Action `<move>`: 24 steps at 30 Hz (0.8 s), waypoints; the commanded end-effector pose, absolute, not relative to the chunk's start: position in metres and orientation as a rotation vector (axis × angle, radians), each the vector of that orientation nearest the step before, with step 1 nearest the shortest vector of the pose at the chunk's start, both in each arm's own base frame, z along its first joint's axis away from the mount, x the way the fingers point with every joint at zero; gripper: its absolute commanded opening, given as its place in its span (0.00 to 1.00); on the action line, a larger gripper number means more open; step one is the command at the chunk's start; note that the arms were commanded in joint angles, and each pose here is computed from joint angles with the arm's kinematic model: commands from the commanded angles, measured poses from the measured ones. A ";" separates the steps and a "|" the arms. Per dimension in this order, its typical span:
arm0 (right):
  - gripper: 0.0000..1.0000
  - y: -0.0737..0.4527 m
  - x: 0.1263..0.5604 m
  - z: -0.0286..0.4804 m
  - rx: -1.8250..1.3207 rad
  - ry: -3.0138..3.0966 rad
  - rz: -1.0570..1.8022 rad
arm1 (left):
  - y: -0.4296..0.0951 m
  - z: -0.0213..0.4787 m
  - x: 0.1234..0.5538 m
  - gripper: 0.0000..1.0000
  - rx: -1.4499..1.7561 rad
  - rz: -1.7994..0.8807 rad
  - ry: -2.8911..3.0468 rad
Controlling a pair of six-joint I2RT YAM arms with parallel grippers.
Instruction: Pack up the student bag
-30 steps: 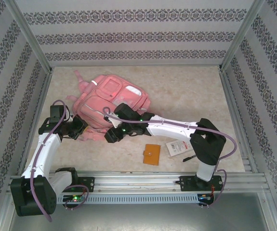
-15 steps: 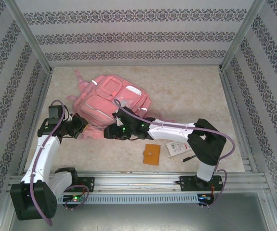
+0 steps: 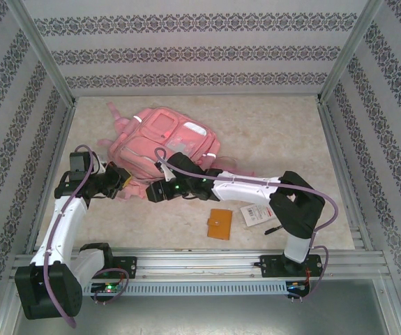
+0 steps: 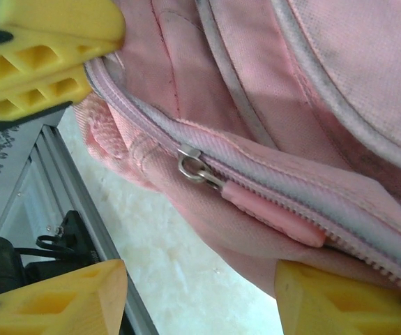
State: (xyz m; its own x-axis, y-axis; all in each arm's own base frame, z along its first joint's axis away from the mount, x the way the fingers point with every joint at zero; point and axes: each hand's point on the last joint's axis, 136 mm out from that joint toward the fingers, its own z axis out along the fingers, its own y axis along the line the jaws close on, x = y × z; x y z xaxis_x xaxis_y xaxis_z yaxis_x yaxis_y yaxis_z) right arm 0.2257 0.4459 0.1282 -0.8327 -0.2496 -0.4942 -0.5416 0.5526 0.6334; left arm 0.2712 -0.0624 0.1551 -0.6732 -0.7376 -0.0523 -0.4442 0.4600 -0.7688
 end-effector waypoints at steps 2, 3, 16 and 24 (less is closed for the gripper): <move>0.58 0.434 0.233 0.149 -0.673 2.346 1.156 | -0.071 0.172 0.274 0.00 -0.894 -1.142 2.294; 0.58 0.434 0.233 0.153 -0.675 2.334 1.164 | -0.070 0.171 0.274 0.00 -0.895 -1.140 2.297; 0.59 0.434 0.259 0.136 -0.637 2.314 1.097 | -0.072 0.172 0.271 0.00 -0.923 -1.156 2.298; 0.59 0.456 0.253 0.123 -0.721 2.270 1.218 | -0.076 0.167 0.270 0.00 -0.951 -1.211 2.283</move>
State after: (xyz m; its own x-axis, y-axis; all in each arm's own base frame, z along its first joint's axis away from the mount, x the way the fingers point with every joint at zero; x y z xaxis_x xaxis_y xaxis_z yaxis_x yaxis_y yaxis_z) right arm 0.2517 0.4437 0.1181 -0.7884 -0.2222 -0.5736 -0.5890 0.5414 0.6000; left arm 0.2654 -0.0647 0.1441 -0.6682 -0.7439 -0.0122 -0.4728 0.4372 -0.7650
